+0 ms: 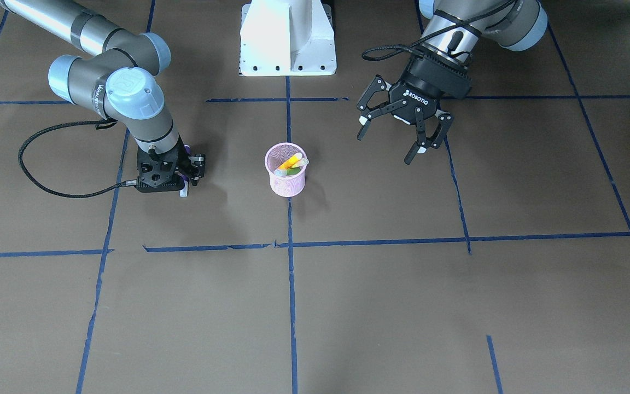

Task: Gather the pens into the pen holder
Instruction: 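Lower the right gripper around the purple marker's top and close it, then lift the purple marker and carry it toward the cup with the right gripper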

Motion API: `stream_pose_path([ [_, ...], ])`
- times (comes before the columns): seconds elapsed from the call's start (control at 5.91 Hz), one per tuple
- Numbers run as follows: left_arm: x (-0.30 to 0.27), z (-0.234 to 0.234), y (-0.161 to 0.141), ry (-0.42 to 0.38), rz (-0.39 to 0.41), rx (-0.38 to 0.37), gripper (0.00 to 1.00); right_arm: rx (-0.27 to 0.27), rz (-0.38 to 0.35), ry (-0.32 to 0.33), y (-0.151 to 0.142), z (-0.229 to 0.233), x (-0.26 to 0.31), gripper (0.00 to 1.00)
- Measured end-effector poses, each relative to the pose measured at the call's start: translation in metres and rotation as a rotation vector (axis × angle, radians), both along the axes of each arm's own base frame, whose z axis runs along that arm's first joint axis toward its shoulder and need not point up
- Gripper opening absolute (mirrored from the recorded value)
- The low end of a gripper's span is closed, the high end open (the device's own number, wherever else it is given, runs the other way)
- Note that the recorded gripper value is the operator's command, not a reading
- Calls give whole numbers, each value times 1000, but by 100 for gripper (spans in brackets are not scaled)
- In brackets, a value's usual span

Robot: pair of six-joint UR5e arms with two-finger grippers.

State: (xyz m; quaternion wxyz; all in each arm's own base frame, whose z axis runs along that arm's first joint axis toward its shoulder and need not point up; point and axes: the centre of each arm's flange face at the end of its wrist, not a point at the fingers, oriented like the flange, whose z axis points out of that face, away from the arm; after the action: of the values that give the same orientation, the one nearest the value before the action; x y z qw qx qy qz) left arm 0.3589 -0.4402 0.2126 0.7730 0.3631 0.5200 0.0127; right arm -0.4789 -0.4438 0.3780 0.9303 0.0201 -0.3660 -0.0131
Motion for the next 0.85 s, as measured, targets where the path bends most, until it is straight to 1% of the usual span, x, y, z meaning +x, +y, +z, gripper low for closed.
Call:
stream_pose_path([
  [0.17,0,0,0,0,0,0,99,-1,-2,-1,0,0,1,1],
  [0.51,-1,0,1,1,-2,-1,98,6,-3,-13,1,-6,3,0],
  [0.68,-1,1,1,0,-1,-3,99,22,4,-32,1,-17,9,0],
  [0.85,-1,5,1,-8,1,-9,100,54,25,-67,0,-39,23,0],
])
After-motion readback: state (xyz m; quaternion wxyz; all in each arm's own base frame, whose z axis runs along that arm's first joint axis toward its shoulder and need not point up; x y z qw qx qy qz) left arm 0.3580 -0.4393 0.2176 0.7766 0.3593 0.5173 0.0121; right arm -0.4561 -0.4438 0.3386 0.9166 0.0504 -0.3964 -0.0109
